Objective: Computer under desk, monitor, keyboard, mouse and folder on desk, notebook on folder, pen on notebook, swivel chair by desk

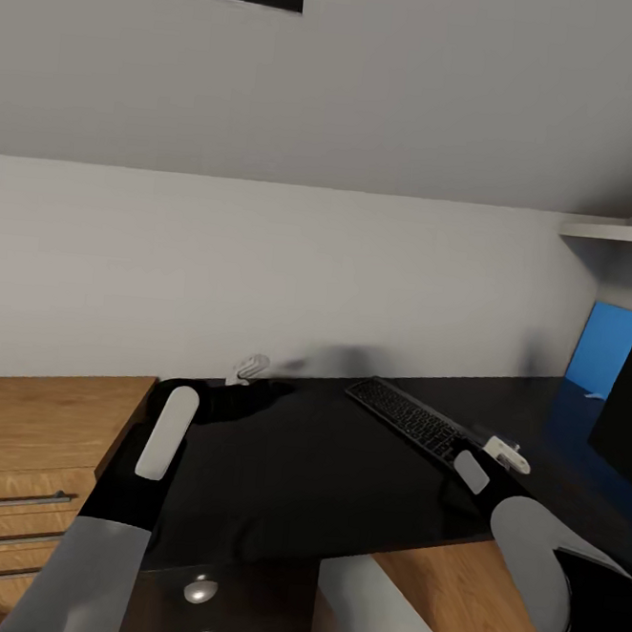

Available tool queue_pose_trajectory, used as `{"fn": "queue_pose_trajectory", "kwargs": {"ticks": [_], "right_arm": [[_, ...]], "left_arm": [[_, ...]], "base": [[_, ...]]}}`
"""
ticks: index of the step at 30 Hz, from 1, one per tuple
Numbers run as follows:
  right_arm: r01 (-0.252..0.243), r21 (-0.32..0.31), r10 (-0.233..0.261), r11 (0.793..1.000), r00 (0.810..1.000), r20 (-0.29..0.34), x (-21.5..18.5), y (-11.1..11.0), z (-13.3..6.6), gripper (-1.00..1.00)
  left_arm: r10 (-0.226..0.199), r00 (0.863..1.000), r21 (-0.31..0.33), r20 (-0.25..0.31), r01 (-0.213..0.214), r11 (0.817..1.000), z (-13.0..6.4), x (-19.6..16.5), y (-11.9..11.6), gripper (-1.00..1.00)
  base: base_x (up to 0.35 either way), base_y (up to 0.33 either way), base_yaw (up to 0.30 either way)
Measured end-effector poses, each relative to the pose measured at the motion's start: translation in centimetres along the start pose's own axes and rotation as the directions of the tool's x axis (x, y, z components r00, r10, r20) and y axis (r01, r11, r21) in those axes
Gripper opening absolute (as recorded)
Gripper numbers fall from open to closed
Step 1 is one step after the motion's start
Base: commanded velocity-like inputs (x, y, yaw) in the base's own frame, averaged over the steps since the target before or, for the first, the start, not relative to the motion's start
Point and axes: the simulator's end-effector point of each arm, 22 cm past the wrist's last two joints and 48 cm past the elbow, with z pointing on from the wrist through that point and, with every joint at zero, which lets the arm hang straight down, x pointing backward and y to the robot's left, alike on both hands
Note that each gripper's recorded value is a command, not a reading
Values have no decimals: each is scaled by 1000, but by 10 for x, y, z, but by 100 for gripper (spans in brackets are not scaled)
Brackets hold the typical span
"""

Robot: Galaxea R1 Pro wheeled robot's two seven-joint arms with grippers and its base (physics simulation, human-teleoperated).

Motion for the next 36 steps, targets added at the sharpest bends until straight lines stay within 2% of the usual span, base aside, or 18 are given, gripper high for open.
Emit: {"fn": "queue_pose_trajectory", "kwargs": {"ticks": [3, 6, 9, 17, 23, 26, 27, 36], "right_arm": [[2, -7, -2, 1000, 1000, 23, -3, 5, -2, 100], [39, -25, -36, 999, 994, 100, -13, 18, -7, 100], [75, -45, -69, 996, 990, 123, -9, 34, -13, 100], [101, -68, -92, 993, 988, 128, -1, 51, -20, 100], [181, -73, -169, 981, 975, 148, -2, 56, -21, 100], [206, -74, -194, 976, 970, 145, -1, 57, -22, 100], [237, -75, -225, 969, 964, 139, 1, 59, -22, 100], [245, -104, -230, 964, 963, 138, -15, 79, -30, 100]], "left_arm": [[1, 1000, 0, 0, -1, 1000, 0, 0, 0, 100], [2, 1000, 1, 1, -2, 1000, 0, 0, 0, 100], [2, 1000, 1, 1, -2, 1000, 0, 0, 0, 100], [3, 1000, 0, 1, -3, 1000, 0, 0, 0, 100], [3, 1000, -1, 1, -3, 1000, 0, 0, 0, 100], [4, 1000, -1, 2, -4, 1000, 0, 0, 0, 100], [4, 1000, -2, 2, -4, 1000, 1, 0, 0, 100], [4, 1000, -3, 3, -4, 1000, 1, 0, 0, 100]], "base": [[0, 0, 0], [0, 0, 0], [0, 0, 0], [0, 0, 0], [0, 0, 0], [0, 0, 0], [0, 0, 0], [0, 0, 0]]}}
